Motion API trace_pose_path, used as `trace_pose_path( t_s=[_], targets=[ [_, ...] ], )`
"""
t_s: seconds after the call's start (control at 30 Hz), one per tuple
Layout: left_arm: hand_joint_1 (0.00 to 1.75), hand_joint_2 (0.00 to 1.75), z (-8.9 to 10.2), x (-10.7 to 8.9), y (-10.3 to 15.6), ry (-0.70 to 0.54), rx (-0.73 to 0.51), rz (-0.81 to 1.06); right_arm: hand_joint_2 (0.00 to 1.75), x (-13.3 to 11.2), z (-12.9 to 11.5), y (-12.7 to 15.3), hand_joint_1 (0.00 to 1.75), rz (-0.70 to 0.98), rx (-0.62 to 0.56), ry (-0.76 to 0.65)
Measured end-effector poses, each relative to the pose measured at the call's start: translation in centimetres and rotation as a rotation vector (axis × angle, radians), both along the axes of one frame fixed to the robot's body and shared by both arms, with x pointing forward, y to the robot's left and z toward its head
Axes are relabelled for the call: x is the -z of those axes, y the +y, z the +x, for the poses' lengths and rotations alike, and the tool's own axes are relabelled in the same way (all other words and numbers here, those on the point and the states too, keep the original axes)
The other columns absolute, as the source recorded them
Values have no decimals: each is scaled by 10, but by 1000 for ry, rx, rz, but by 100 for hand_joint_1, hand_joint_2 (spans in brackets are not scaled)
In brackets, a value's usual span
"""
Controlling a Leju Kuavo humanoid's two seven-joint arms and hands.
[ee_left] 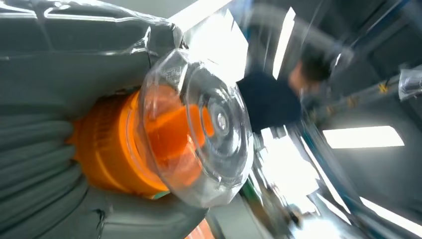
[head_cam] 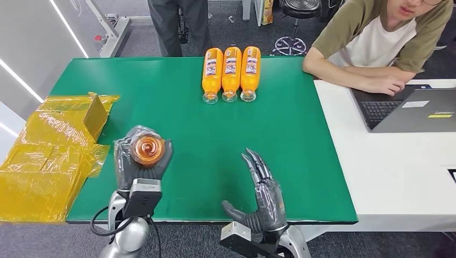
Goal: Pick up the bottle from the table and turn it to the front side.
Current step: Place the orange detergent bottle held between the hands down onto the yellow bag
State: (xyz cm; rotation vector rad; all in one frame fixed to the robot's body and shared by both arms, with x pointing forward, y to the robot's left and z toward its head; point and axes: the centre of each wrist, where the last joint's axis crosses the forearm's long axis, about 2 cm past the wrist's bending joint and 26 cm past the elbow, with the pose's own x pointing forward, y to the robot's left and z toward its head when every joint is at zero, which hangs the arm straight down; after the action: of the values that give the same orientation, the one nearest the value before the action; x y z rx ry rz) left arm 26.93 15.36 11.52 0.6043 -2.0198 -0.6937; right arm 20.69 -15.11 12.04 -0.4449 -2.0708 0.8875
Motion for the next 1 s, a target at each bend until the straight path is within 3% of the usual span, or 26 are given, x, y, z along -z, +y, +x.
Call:
trace_pose_path(
  t_s=[0.13, 0.3, 0.43, 0.6, 0.7, 0.8, 0.9, 1.0],
  targets=[
    [175, 175, 4, -5, 33, -126, -185, 239, 175, -2, -3, 1, 0, 15, -7, -5],
    [175, 175, 5, -6, 70, -194, -311, 461, 175, -3, -5, 4, 0, 65, -25, -11],
    [175, 175, 7, -4, 99, -220, -354, 586, 175, -4, -4, 6, 0, 109, -34, -21],
    [175, 175, 9, -4, 117, -221, -366, 641, 175, -5, -4, 7, 0, 130, -35, -22],
    [175, 175, 20, -1, 136, -194, -318, 727, 175, -6, -2, 7, 0, 168, -46, -15],
    [175, 175, 41, 9, 164, -152, -181, 927, 175, -8, 3, 7, 0, 194, -67, -12],
    [175, 175, 61, 24, 192, -55, -27, 1122, 175, -10, 8, 7, 0, 203, -78, -17],
    [175, 175, 73, 39, 217, 90, 46, 1229, 175, -10, 9, 7, 0, 210, -76, -20]
  ],
)
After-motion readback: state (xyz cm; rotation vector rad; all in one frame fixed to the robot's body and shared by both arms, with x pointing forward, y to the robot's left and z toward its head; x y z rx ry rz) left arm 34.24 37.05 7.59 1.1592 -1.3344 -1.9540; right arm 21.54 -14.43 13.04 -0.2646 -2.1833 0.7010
